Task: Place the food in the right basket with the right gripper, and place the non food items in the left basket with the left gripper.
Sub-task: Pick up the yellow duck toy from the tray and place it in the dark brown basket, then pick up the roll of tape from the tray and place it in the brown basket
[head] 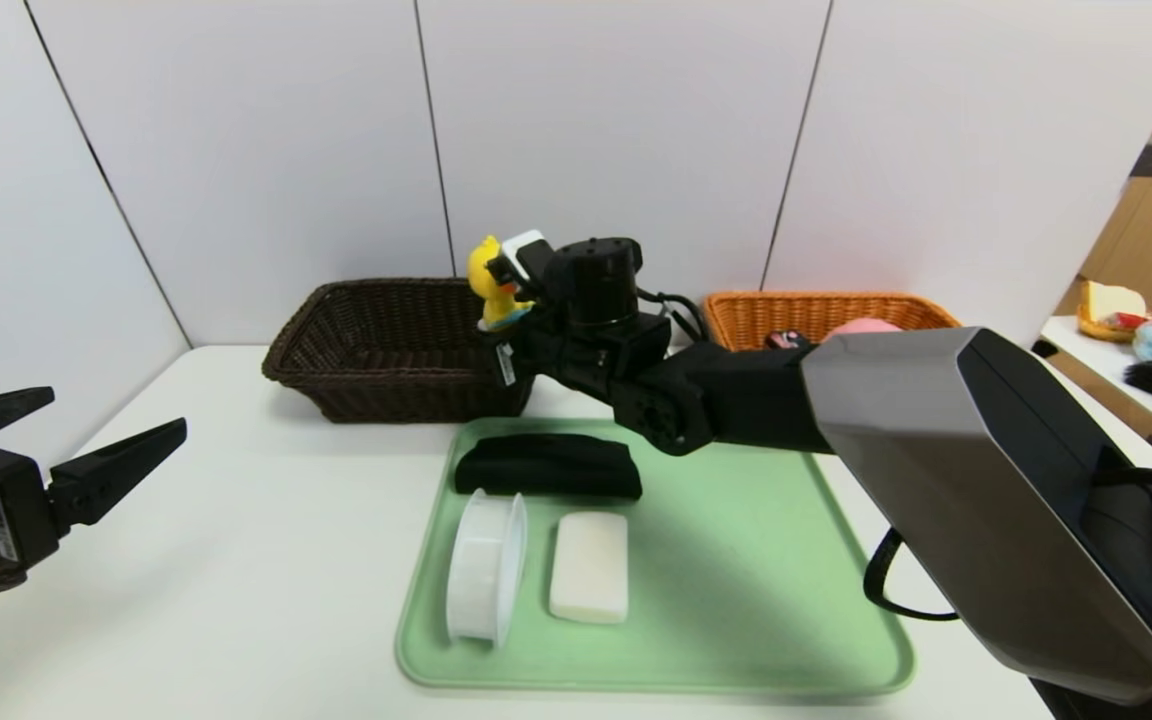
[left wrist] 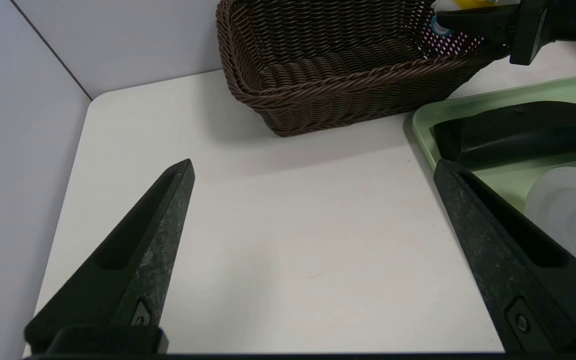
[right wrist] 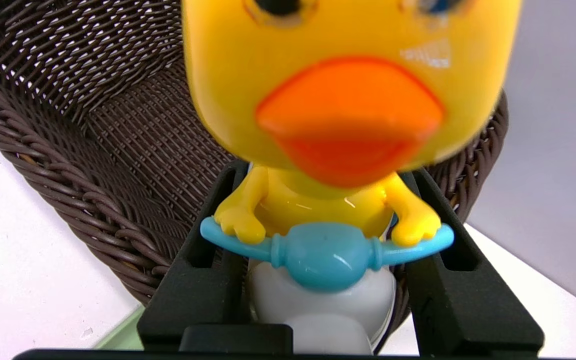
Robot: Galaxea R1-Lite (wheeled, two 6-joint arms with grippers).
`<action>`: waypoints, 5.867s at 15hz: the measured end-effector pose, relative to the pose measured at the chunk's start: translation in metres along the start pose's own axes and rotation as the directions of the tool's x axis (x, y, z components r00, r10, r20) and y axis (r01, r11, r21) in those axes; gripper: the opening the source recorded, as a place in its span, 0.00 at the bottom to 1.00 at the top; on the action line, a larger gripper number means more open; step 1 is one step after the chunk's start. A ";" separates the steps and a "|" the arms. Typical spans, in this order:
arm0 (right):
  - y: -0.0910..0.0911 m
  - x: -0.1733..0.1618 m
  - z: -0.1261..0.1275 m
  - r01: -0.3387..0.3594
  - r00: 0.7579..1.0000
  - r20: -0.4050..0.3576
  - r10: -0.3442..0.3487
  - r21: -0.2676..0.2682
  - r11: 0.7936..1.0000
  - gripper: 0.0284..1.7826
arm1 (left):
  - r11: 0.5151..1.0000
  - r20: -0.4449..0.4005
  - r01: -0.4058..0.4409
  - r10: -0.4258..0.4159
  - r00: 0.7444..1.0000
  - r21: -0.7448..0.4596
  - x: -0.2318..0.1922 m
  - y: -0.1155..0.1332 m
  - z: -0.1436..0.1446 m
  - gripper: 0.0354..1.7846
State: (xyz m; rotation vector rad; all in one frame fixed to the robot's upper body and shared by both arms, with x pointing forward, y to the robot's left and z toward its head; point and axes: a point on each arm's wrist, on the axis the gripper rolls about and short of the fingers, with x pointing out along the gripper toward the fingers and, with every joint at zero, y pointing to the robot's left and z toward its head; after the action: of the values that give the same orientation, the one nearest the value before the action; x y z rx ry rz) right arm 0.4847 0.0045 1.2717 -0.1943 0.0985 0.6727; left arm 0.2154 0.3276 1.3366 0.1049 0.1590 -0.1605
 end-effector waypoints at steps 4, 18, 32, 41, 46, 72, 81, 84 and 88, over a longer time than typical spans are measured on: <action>-0.001 0.000 0.000 -0.012 1.000 0.003 0.012 0.000 1.000 0.56 | 1.000 0.000 0.001 -0.001 1.000 0.000 0.000 0.000 0.000 0.94; -0.037 -0.051 0.070 0.155 0.970 0.190 -0.154 0.013 0.988 0.89 | 1.000 0.007 -0.001 0.001 1.000 -0.004 -0.001 0.000 0.001 0.94; -0.139 -0.392 0.029 0.614 0.780 0.105 -0.616 0.061 0.787 0.95 | 0.995 0.077 0.083 -0.078 0.994 -0.061 0.002 -0.010 0.008 0.94; -0.063 -0.472 -0.039 0.624 0.778 0.013 -0.629 0.101 0.774 0.95 | 0.940 0.017 0.321 -0.321 0.947 -0.112 0.012 -0.043 0.065 0.94; -0.059 -0.476 -0.038 0.618 0.781 0.039 -0.623 0.092 0.781 0.95 | 0.897 -0.287 0.401 -0.440 0.851 -0.185 0.026 -0.083 0.090 0.94; -0.067 -0.466 -0.038 0.586 0.809 -0.001 -0.588 0.088 0.805 0.95 | 0.957 -0.632 0.257 -0.283 0.721 -0.135 0.126 -0.175 -0.012 0.94; -0.068 -0.466 -0.036 0.582 0.811 0.013 -0.585 0.087 0.808 0.95 | 0.951 -0.595 0.291 -0.296 0.747 -0.108 0.125 -0.190 -0.019 0.82; -0.068 -0.466 -0.035 0.582 0.811 0.014 -0.585 0.086 0.809 0.95 | 0.955 -0.599 0.283 -0.280 0.751 -0.091 0.125 -0.190 -0.021 0.57; -0.067 -0.466 -0.035 0.579 0.813 0.013 -0.582 0.086 0.811 0.95 | 0.955 -0.607 0.286 -0.272 0.747 -0.076 0.124 -0.190 -0.025 0.32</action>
State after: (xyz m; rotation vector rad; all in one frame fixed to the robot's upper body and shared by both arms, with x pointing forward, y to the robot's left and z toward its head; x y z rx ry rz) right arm 0.1630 -0.3382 1.3183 -0.1244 0.0237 0.0546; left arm 0.3005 0.1252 1.2744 0.1530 0.8344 -0.4295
